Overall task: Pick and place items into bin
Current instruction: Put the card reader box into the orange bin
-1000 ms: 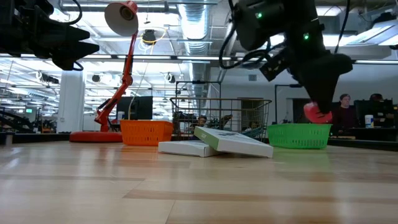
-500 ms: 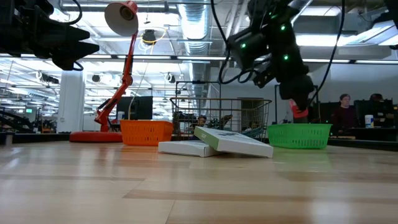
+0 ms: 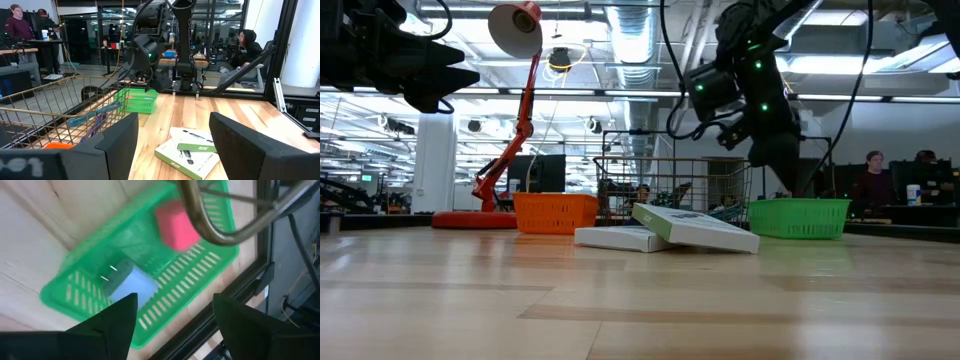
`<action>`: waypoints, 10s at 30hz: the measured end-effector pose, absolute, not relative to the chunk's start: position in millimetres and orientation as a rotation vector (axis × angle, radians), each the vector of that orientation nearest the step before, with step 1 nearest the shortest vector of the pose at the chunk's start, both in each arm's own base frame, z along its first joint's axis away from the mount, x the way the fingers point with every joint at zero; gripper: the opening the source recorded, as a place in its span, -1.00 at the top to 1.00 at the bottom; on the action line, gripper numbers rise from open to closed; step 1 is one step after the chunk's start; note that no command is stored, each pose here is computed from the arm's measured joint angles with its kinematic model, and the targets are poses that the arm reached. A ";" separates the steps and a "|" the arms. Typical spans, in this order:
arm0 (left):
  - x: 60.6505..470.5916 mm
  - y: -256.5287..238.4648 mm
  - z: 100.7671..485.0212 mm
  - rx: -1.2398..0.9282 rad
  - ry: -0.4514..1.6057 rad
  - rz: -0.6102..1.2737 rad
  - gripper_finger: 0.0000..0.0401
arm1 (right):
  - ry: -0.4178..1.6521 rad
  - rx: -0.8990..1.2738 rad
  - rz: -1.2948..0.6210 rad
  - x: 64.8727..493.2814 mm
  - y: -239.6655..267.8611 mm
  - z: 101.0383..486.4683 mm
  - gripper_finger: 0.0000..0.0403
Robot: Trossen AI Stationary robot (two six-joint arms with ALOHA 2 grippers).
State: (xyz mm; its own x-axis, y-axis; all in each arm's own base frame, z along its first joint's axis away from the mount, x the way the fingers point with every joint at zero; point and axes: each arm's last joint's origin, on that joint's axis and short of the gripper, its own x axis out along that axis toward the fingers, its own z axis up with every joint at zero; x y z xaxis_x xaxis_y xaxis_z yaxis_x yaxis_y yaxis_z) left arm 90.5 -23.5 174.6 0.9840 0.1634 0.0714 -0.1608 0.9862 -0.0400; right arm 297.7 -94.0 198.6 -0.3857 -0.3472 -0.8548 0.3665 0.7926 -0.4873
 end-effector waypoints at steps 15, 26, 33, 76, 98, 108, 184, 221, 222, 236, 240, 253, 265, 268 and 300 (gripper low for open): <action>90.5 -23.5 174.7 -0.034 -0.075 0.162 -0.16 | 1.861 -0.137 -0.866 291.9 -82.7 204.2 -0.29; 90.5 -23.5 174.5 -0.034 -0.075 0.163 -0.16 | 1.495 -0.580 -1.103 305.5 -38.3 214.4 -0.29; 90.5 -23.5 174.7 -0.034 -0.075 0.163 -0.16 | 1.420 -0.390 -1.058 306.1 8.8 210.9 -0.29; 90.3 -23.6 177.1 -0.179 -0.110 0.148 -0.16 | 0.154 -0.157 -1.030 223.2 96.5 240.0 -0.29; 90.5 -23.7 174.8 -0.368 -0.101 0.141 -0.16 | 0.514 -0.122 -1.098 318.0 -5.7 214.7 -0.29; 90.5 -23.7 174.7 -0.365 -0.100 0.142 -0.16 | 0.339 -0.228 0.267 352.3 19.8 241.7 -0.29; 164.4 -61.6 211.1 -0.098 0.069 0.009 -0.16 | 0.143 0.213 0.116 203.5 9.1 152.3 -0.29; 172.7 -57.7 214.4 -0.060 0.151 -0.059 -0.16 | 0.639 0.243 -0.012 233.0 26.1 112.6 0.99; 174.9 -57.7 217.0 -0.055 0.179 -0.055 -0.16 | 0.642 0.243 -0.012 232.8 26.2 112.4 0.99; 227.1 -59.2 219.9 0.073 0.562 -0.052 -0.16 | 0.696 0.343 -0.056 229.6 26.3 107.9 1.00; 244.5 -56.7 214.5 0.070 0.617 -0.072 -0.16 | 0.696 0.352 -0.060 229.6 26.3 107.9 1.00; 280.4 -55.1 192.4 0.125 0.734 -0.083 -0.16 | 0.693 0.417 -0.084 229.7 26.3 108.0 1.00; 292.7 -56.1 191.8 0.165 0.716 -0.076 -0.16 | 0.692 0.500 -0.115 229.6 26.3 107.9 1.00; 294.1 -53.3 192.9 0.107 0.703 -0.042 -0.16 | 0.690 0.533 -0.126 229.7 26.3 108.0 1.00; 315.9 -36.7 172.7 -0.113 0.639 0.134 -0.16 | 0.707 0.576 -0.172 227.0 34.8 106.1 1.00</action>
State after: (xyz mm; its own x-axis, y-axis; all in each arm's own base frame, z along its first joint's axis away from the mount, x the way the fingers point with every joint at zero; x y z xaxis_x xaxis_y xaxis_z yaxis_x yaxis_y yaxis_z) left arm 315.9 -36.7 172.7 0.7945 0.0894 -0.6006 -0.1588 0.9853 -0.0633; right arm 227.0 34.8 106.1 0.7536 0.0413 -0.6560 0.3377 0.8319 0.4403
